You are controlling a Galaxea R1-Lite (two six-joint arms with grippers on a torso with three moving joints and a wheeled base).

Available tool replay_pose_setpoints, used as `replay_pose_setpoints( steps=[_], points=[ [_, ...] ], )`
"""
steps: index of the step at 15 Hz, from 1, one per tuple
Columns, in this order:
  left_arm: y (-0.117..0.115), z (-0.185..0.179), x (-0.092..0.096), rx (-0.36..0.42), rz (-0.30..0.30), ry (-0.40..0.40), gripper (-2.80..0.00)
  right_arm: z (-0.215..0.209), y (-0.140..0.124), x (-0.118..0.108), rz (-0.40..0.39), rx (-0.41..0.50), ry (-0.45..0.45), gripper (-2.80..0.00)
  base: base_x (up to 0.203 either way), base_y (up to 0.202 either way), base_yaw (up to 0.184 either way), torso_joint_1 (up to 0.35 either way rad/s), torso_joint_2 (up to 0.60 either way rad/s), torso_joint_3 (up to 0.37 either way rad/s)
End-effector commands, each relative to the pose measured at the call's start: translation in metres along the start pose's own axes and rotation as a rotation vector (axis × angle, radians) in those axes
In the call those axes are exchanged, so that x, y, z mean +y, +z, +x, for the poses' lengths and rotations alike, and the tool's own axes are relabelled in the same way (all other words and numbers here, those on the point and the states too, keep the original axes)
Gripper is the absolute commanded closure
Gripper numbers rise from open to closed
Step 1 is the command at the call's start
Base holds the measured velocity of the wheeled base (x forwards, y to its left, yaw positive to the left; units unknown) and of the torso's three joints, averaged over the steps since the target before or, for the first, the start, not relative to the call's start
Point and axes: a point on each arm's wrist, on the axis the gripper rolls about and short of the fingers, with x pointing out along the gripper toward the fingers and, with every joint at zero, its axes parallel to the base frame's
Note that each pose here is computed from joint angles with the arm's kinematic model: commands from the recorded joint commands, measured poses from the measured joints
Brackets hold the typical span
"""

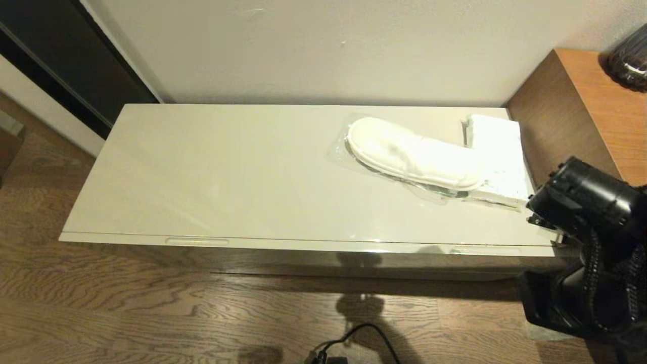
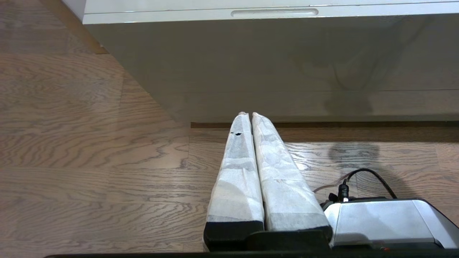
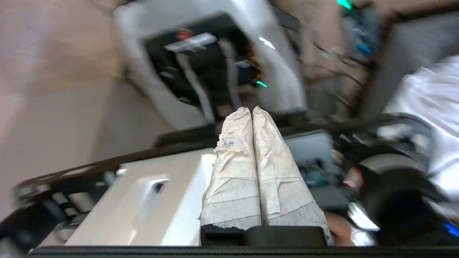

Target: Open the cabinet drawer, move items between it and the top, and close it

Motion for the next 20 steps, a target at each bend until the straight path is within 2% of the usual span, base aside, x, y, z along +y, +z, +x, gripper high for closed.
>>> replay_pose_setpoints(
  steps=[1, 4, 6, 8, 10, 12, 13, 15, 17, 18, 20],
  points=[
    [0.0, 0.0, 0.0, 0.002, 0.0, 0.0, 0.0, -0.016, -0.017, -0.016, 0.003, -0.076, 0.103, 0.0, 0.0, 0.0, 0.0, 0.0, 0.0, 0.0],
    [0.0, 0.0, 0.0, 0.001, 0.0, 0.0, 0.0, -0.049, -0.031, -0.041, 0.038, -0.2, 0.16, 0.0, 0.0, 0.0, 0.0, 0.0, 0.0, 0.0],
    [0.0, 0.0, 0.0, 0.002, 0.0, 0.002, 0.0, -0.08, -0.045, -0.073, 0.097, -0.28, 0.145, 0.0, 0.0, 0.0, 0.0, 0.0, 0.0, 0.0],
    [0.0, 0.0, 0.0, 0.002, 0.0, 0.0, 0.0, -0.102, -0.057, -0.106, 0.232, -0.426, 0.09, 0.0, 0.0, 0.0, 0.0, 0.0, 0.0, 0.0],
    [0.0, 0.0, 0.0, 0.0, 0.0, 0.0, 0.0, -0.13, -0.093, -0.148, 0.348, -0.536, -0.004, 0.0, 0.0, 0.0, 0.0, 0.0, 0.0, 0.0],
    [0.0, 0.0, 0.0, 0.002, 0.0, 0.0, 0.0, -0.142, -0.125, -0.166, 0.48, -0.597, -0.107, 0.0, 0.0, 0.0, 0.0, 0.0, 0.0, 0.0],
    [0.0, 0.0, 0.0, 0.001, 0.0, 0.0, 0.0, -0.144, -0.148, -0.175, 0.503, -0.641, -0.099, 0.0, 0.0, 0.0, 0.0, 0.0, 0.0, 0.0],
    [0.0, 0.0, 0.0, 0.002, 0.0, -0.001, 0.0, -0.133, -0.199, -0.195, 0.467, -0.725, -0.064, 0.0, 0.0, 0.0, 0.0, 0.0, 0.0, 0.0],
    [0.0, 0.0, 0.0, 0.002, 0.0, 0.0, 0.0, -0.113, -0.234, -0.205, 0.36, -0.767, -0.089, 0.0, 0.0, 0.0, 0.0, 0.0, 0.0, 0.0],
    [0.0, 0.0, 0.0, 0.0, 0.0, 0.0, 0.0, -0.103, -0.244, -0.207, 0.31, -0.765, -0.108, 0.0, 0.0, 0.0, 0.0, 0.0, 0.0, 0.0],
    [0.0, 0.0, 0.0, 0.001, 0.0, 0.0, 0.0, -0.073, -0.251, -0.208, 0.215, -0.68, -0.162, 0.0, 0.0, 0.0, 0.0, 0.0, 0.0, 0.0]
  ],
)
